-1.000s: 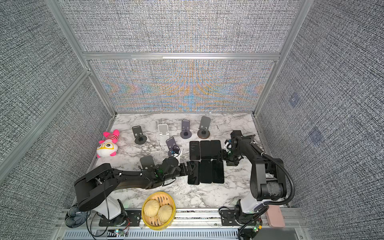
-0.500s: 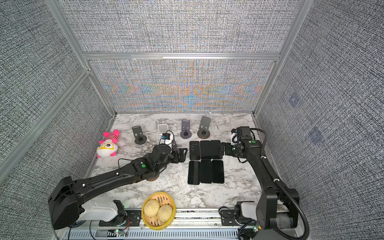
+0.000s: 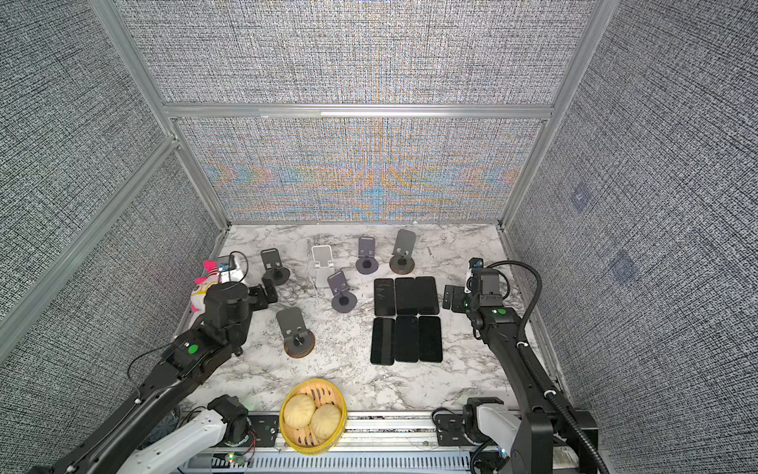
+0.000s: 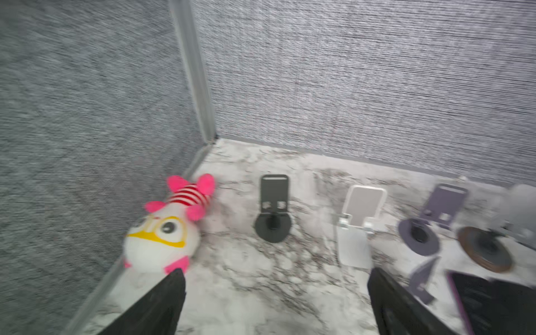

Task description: Remove the phone from the phone stand

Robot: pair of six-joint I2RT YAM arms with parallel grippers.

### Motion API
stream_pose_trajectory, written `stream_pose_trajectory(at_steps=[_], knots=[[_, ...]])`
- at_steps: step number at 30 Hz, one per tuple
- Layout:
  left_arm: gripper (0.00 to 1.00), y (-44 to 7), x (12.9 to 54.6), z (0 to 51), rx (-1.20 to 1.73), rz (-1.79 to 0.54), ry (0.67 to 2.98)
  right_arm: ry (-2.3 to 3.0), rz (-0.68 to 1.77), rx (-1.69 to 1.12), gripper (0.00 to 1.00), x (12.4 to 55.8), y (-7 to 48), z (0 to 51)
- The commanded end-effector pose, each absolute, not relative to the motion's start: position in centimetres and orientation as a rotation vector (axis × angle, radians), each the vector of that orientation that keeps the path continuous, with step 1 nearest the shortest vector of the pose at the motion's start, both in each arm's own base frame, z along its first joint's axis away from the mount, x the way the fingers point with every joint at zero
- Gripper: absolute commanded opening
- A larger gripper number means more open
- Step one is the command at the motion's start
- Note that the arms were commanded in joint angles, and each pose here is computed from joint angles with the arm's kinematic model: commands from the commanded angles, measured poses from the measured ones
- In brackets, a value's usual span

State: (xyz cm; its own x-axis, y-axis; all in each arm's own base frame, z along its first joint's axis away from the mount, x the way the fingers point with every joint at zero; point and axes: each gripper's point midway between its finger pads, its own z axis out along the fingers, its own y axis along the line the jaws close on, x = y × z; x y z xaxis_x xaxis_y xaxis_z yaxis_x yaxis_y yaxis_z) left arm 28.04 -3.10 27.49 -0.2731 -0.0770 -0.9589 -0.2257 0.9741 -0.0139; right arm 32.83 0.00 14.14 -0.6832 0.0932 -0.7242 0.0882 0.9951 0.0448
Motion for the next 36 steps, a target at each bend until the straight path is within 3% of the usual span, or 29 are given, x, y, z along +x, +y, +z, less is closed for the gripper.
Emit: stream_pose_trajectory(at_steps=[1,7,16,36], knots=[[0.99,1.5,27.2,27.6,-0.289,0.393,1.759,2.226,-0.053,0.176,0.99,34.6,-1.0,14.3],[0.99,4.0,29.7,23.2,-0.334,0.545,1.794,2.188,-0.095,0.195,0.99,35.8,-1.6,11.6],[0.99,7.5,31.4,17.8,-0.407,0.548,1.823,2.112,-0.152,0.178,0.99,36.2,-2.1,10.4],[0.99,8.7,36.4,13.1,-0.345,0.479,1.836,1.923,-0.21,0.095,0.99,39.3,-1.1,10.3]])
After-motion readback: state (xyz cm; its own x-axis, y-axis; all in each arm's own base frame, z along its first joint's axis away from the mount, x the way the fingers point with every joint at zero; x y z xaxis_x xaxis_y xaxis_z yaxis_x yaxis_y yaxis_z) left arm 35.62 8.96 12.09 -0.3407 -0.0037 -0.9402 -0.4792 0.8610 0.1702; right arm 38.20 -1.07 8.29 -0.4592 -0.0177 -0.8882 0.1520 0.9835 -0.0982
